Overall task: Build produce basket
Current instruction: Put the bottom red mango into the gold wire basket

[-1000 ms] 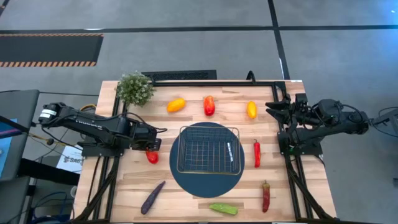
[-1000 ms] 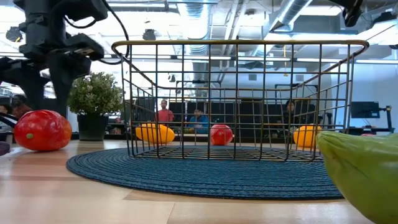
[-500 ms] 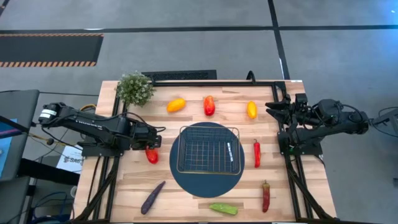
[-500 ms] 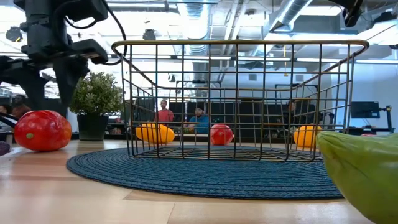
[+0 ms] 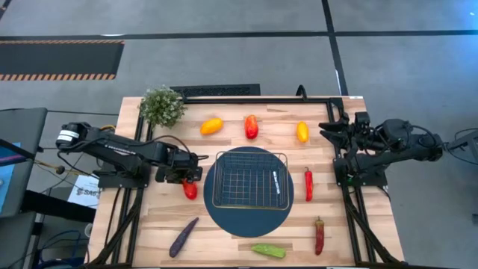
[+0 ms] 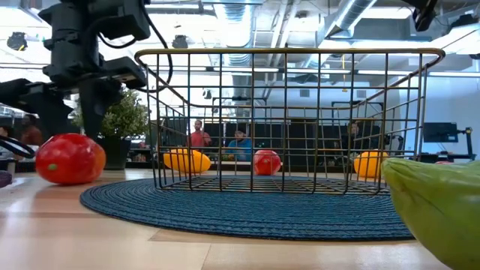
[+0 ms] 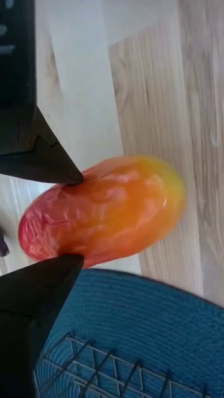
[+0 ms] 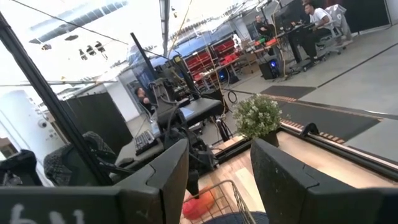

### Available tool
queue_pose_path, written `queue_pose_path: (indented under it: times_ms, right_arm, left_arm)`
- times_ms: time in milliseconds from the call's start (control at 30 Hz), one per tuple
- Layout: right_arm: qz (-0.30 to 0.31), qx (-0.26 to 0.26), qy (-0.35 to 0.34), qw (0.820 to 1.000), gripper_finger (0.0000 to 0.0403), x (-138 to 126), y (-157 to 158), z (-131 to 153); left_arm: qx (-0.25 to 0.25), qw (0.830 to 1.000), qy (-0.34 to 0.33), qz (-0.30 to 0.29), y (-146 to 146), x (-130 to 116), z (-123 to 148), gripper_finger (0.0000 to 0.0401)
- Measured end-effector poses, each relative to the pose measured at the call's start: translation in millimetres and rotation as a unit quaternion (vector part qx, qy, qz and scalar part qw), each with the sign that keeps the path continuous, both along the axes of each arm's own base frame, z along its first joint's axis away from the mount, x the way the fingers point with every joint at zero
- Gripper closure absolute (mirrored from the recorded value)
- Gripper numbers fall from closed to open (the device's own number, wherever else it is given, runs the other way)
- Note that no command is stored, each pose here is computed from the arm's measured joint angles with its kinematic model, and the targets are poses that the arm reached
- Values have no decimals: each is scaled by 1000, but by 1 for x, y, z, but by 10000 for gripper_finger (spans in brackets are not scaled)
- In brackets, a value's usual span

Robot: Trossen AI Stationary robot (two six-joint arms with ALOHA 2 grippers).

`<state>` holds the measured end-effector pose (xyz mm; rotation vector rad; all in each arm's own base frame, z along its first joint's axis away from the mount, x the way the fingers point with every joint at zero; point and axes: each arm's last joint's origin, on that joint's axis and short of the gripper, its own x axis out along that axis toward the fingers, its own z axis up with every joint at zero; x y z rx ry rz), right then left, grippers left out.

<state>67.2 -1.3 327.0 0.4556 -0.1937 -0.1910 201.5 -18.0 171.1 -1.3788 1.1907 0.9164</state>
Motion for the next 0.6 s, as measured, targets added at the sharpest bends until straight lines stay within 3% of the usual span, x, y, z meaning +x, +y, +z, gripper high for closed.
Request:
queue_pose_path:
  times_ms: [233, 467, 600]
  right_arm:
    - [0, -1, -5, 1000, 209, 0, 0, 1]
    - [0, -1, -5, 1000, 210, 0, 0, 1]
    - [0, 0, -6, 1000, 211, 0, 0, 1]
  left_arm:
    - [3, 1000, 5, 4, 2, -1, -1, 232]
    - [11, 1000, 5, -5, 2, -1, -1, 366]
    - [15, 1000, 5, -5, 2, -2, 0, 373]
